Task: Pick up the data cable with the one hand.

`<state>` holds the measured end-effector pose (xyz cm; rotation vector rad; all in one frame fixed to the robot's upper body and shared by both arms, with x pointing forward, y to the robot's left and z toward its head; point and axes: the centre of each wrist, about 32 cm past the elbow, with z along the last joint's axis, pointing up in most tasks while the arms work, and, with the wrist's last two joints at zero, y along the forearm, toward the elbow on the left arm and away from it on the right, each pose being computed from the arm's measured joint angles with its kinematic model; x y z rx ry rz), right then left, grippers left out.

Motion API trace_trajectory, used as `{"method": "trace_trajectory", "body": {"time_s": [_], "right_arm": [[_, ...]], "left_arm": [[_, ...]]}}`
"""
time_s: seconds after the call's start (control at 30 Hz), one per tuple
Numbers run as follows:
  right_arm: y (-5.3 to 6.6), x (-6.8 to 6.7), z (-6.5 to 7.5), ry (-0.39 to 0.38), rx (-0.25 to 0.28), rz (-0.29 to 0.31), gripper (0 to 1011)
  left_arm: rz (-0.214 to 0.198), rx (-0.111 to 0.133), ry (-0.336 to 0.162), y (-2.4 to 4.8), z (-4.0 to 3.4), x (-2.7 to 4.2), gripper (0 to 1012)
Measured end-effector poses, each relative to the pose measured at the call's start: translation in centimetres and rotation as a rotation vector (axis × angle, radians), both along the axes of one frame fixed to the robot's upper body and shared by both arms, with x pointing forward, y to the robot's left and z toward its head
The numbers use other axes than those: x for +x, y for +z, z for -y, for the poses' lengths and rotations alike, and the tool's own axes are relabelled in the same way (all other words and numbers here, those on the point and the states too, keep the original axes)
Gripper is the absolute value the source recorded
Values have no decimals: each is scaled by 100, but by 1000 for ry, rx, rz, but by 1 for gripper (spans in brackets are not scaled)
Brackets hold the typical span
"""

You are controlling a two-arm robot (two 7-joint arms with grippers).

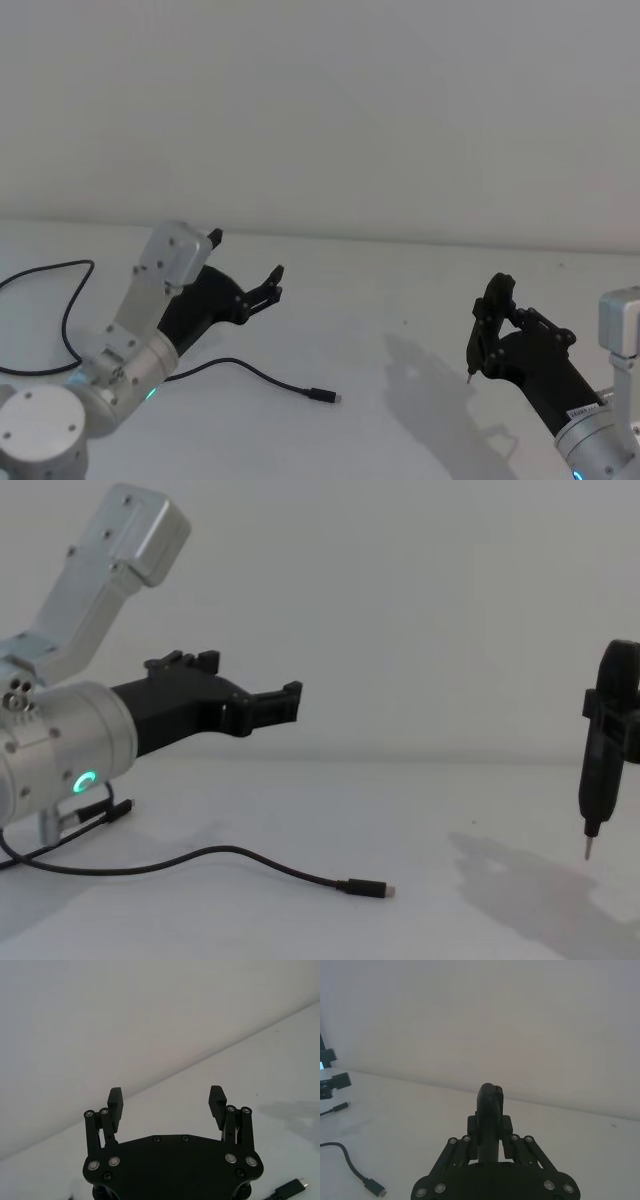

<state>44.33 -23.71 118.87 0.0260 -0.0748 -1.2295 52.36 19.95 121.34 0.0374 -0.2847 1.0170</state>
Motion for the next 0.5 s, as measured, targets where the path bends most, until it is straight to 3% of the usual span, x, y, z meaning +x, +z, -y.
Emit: {"method": "trace_trajectory", "body": {"time_s": [0.1,0.17,0.27,0.4,0.5], "right_arm": [[0,0,0,0,0,0,274],[0,0,0,0,0,0,275],[0,0,0,0,0,0,275],[0,0,0,0,0,0,275],[0,0,0,0,0,0,274]], "left_arm": [[-4,-2,-45,42,-12,114,1001],[-6,-3,-58,51,-17,136,1001],[-15,-7,-96,96,-38,228,1001],[-43,-15,-161,173,-83,352,1001],[-65,-21,-193,219,-112,408,1001]]}}
